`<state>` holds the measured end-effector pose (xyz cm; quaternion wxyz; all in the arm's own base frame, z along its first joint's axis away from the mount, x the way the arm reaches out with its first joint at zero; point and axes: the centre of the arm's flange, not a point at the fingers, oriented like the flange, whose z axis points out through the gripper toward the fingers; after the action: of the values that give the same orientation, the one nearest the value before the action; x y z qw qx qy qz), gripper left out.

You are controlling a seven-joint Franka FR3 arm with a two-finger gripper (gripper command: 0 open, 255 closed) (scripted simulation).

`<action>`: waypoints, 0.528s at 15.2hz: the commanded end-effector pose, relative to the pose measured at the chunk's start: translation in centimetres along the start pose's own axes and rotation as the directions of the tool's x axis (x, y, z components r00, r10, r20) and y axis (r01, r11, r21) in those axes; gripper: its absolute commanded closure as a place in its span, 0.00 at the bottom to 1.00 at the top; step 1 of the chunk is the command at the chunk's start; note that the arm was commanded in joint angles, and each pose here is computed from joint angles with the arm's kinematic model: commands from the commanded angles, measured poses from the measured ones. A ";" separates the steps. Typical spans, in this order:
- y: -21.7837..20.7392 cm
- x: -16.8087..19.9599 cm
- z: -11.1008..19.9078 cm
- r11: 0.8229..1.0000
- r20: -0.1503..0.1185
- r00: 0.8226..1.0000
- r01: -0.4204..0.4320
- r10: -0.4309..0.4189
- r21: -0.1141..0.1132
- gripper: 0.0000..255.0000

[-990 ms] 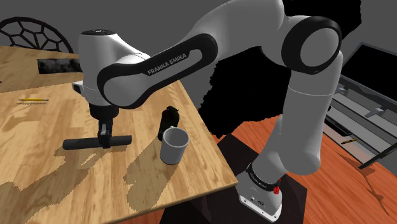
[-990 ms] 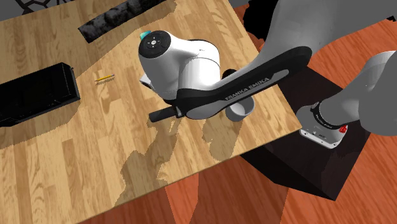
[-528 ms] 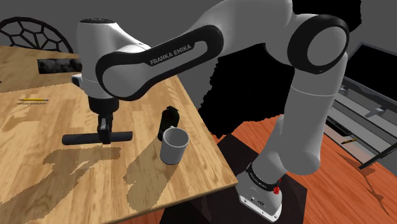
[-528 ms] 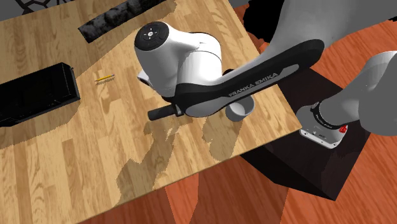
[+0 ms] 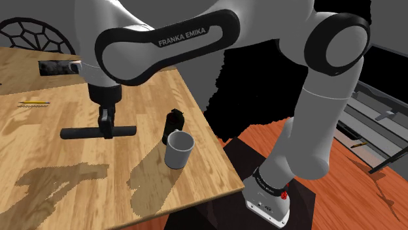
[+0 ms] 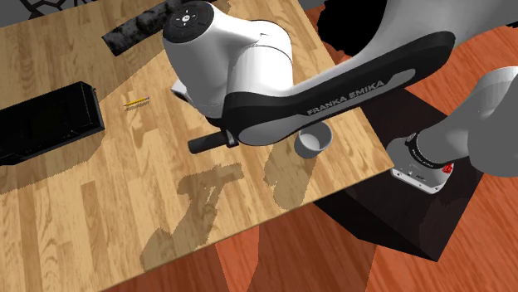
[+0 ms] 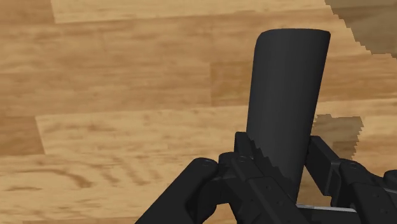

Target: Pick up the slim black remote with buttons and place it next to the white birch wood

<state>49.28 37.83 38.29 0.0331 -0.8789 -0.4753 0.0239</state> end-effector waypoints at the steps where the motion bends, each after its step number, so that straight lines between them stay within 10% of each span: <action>1: -0.2 0.0 -1.1 1.000 0.000 1.000 0.000 0.000 0.000 1.00; 8: -0.5 0.0 -4.8 1.000 0.000 1.000 0.000 0.000 0.000 1.00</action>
<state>49.24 37.78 42.41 0.0332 -0.8789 -0.4753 0.0238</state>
